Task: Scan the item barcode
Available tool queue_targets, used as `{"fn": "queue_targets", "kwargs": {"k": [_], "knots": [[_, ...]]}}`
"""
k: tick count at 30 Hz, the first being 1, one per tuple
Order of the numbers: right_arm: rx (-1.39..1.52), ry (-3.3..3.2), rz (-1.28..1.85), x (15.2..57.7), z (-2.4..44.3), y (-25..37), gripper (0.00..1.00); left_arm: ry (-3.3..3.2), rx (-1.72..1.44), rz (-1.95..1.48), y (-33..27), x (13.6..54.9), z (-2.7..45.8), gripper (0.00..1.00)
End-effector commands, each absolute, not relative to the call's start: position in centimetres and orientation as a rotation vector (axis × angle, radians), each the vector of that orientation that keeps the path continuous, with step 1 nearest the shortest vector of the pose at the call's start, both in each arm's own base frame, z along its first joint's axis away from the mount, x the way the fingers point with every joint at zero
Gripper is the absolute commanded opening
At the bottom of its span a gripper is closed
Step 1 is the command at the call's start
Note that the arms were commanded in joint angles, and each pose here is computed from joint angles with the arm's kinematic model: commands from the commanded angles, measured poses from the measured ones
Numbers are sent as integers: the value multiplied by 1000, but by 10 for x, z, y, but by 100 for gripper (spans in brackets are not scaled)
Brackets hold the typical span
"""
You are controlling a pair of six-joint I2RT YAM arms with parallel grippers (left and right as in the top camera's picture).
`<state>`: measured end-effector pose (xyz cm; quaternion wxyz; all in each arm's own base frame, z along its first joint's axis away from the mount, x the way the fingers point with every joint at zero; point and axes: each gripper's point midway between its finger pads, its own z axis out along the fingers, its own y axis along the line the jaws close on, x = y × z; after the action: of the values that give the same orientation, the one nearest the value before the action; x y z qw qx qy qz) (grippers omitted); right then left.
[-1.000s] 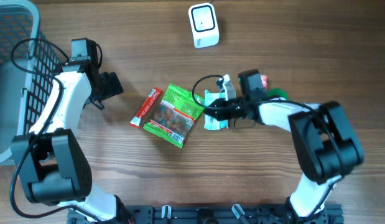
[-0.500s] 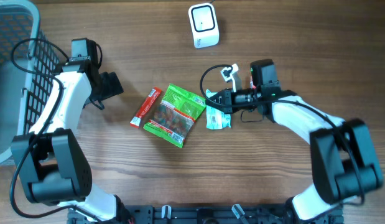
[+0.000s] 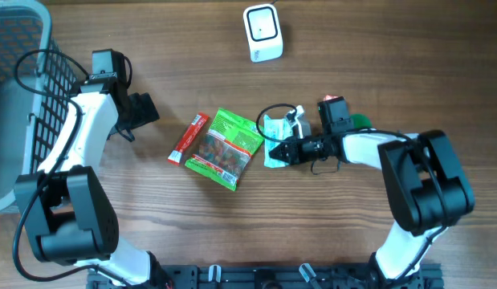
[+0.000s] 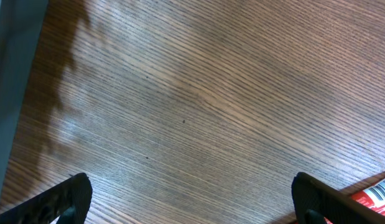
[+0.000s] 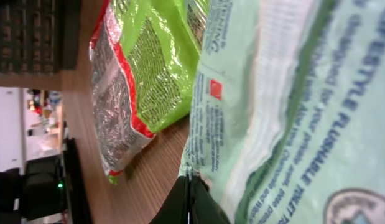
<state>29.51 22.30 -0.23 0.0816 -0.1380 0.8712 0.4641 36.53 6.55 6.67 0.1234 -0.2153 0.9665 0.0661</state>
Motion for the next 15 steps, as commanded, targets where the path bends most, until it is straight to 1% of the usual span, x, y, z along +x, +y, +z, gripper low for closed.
{"fn": "queue_targets", "kwargs": {"k": [1,4,7,10,13,15], "knots": [[-251,2796,1253,284,-46,207,4,2792,-619,181,67,370,77,100],[-321,2757,1276,292,-21,212,4,2792,-619,181,67,370,77,100],[-453,2614,1340,304,35,223,4,2792,-619,181,67,370,77,100],[-497,2527,1320,309,69,224,4,2792,-619,181,67,370,77,100],[-521,2542,1318,301,67,223,4,2792,-619,181,67,370,77,100],[-560,2560,1301,292,53,221,4,2792,-619,181,67,370,77,100]]}}
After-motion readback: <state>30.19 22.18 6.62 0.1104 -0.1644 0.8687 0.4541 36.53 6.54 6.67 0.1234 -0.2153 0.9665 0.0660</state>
